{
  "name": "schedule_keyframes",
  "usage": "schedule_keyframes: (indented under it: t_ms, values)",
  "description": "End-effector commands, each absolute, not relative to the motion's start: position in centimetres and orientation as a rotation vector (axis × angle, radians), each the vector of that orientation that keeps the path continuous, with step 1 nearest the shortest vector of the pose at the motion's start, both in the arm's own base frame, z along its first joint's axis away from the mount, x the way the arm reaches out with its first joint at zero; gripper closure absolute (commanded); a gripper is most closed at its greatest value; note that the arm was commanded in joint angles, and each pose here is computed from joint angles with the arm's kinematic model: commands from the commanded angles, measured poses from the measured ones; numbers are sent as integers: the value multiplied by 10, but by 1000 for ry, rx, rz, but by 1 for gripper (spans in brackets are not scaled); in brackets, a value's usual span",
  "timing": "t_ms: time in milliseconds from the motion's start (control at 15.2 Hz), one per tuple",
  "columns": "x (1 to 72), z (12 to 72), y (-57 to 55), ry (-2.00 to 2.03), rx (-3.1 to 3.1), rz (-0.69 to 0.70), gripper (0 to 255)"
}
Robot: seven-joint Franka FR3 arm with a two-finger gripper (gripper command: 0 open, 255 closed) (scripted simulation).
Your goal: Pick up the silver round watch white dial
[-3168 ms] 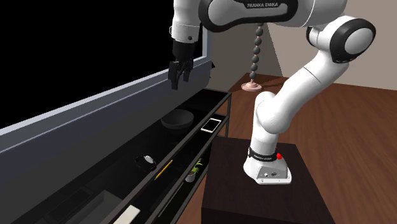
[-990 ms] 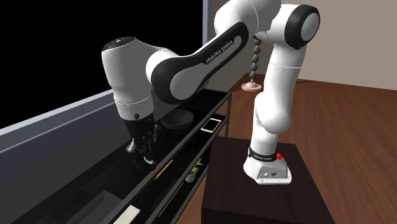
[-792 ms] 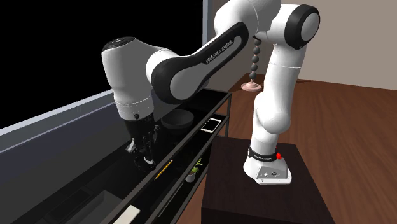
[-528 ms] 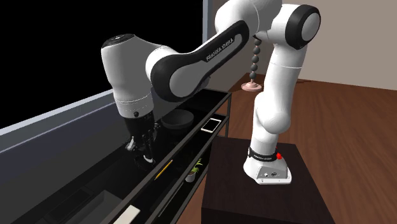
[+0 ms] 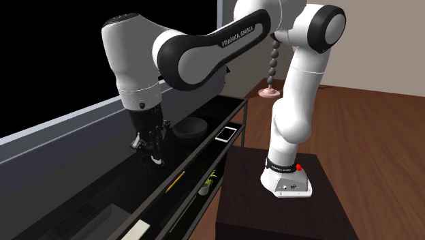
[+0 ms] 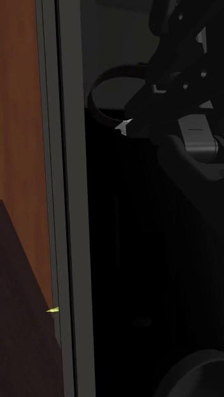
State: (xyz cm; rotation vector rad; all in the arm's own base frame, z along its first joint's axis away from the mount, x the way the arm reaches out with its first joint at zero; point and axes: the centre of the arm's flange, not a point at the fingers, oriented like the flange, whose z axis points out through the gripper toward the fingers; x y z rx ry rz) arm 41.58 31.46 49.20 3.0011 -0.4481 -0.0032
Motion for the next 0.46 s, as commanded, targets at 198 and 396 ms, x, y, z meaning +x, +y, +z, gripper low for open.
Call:
schedule_keyframes:
  t_ms: [198, 396]
  values:
    - [415, 519, 314, -448, 3001, -4, 255]
    - [415, 525, 314, -448, 3001, -4, 255]
